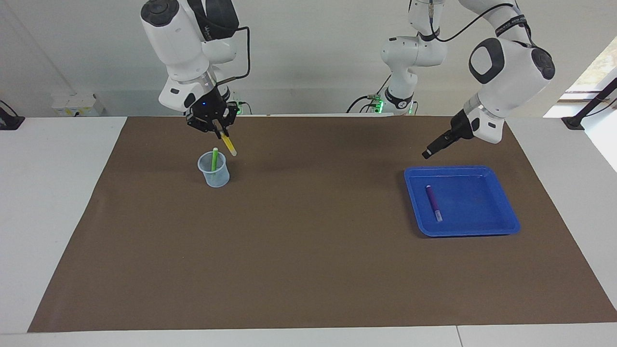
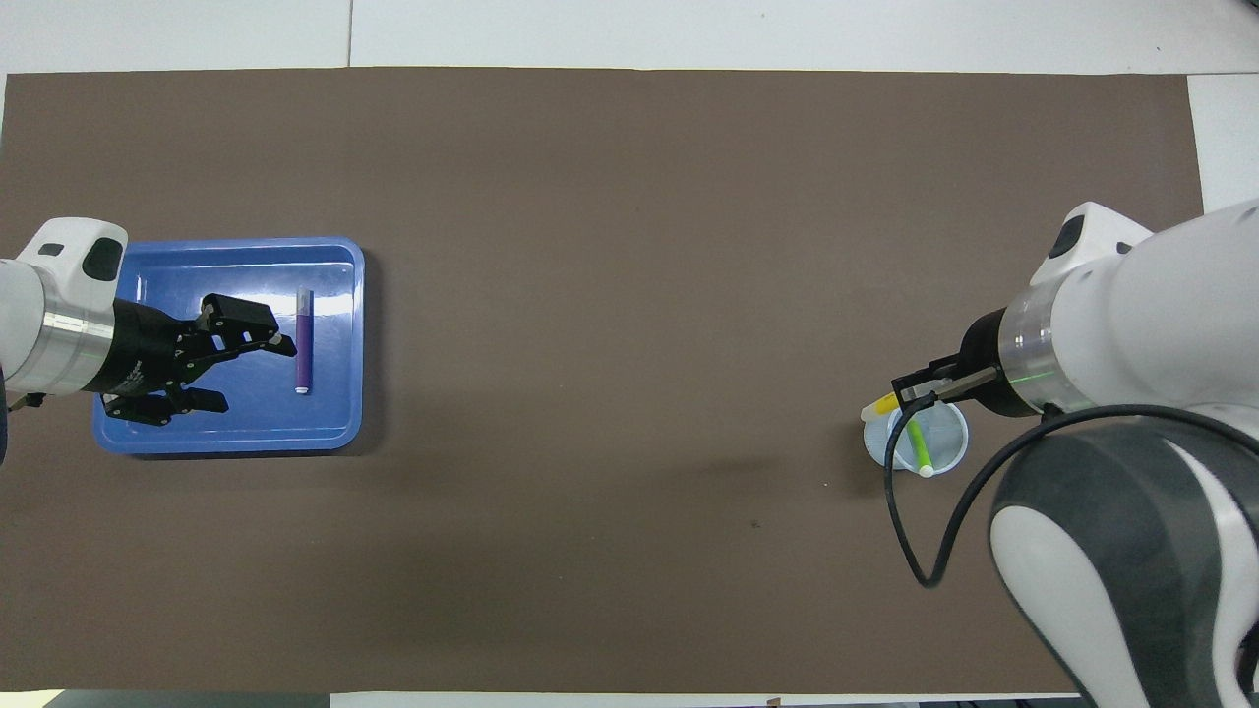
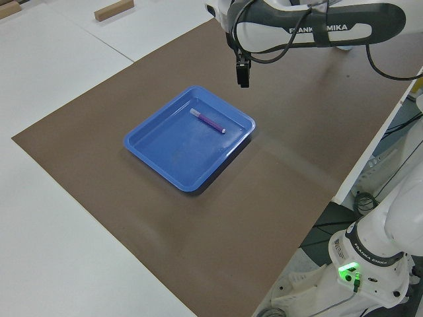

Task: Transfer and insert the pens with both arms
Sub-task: 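Insert the yellow pen into the cup with the right gripper, then grasp the purple pen with the left gripper while the right gripper returns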

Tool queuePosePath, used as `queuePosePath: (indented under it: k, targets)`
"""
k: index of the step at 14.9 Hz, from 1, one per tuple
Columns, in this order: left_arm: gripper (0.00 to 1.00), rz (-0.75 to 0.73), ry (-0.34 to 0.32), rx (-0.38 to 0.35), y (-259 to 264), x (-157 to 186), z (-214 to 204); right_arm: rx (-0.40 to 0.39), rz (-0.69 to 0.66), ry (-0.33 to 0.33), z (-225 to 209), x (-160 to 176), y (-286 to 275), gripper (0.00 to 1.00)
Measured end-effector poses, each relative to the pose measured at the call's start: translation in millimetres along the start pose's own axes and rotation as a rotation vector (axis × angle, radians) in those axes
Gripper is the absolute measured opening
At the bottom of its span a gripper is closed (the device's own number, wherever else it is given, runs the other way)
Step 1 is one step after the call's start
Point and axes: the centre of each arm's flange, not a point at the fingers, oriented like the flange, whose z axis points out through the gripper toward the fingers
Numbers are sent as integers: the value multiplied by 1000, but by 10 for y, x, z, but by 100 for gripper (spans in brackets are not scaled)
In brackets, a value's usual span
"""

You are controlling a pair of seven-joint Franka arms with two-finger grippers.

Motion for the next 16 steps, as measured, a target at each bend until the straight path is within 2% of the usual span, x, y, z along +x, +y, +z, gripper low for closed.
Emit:
queuePosePath:
  k: [4, 10, 12, 13, 14, 16]
  targets:
    - [100, 255, 68, 92, -100, 413, 448, -44, -84, -32, 218, -182, 274, 18]
    - [100, 460, 70, 171, -126, 712, 1062, -48, -115, -32, 432, -224, 336, 18]
    - [96, 484, 69, 183, -112, 738, 1163, -49, -116, -34, 492, -240, 338, 21]
    - [88, 494, 70, 186, -92, 749, 1224, -49, -116, -35, 505, -251, 338, 21]
    - [88, 503, 71, 189, -60, 754, 1298, -49, -116, -36, 508, -263, 337, 27]
    - [85, 512, 72, 193, -22, 769, 1423, -50, -116, -33, 497, -277, 334, 47]
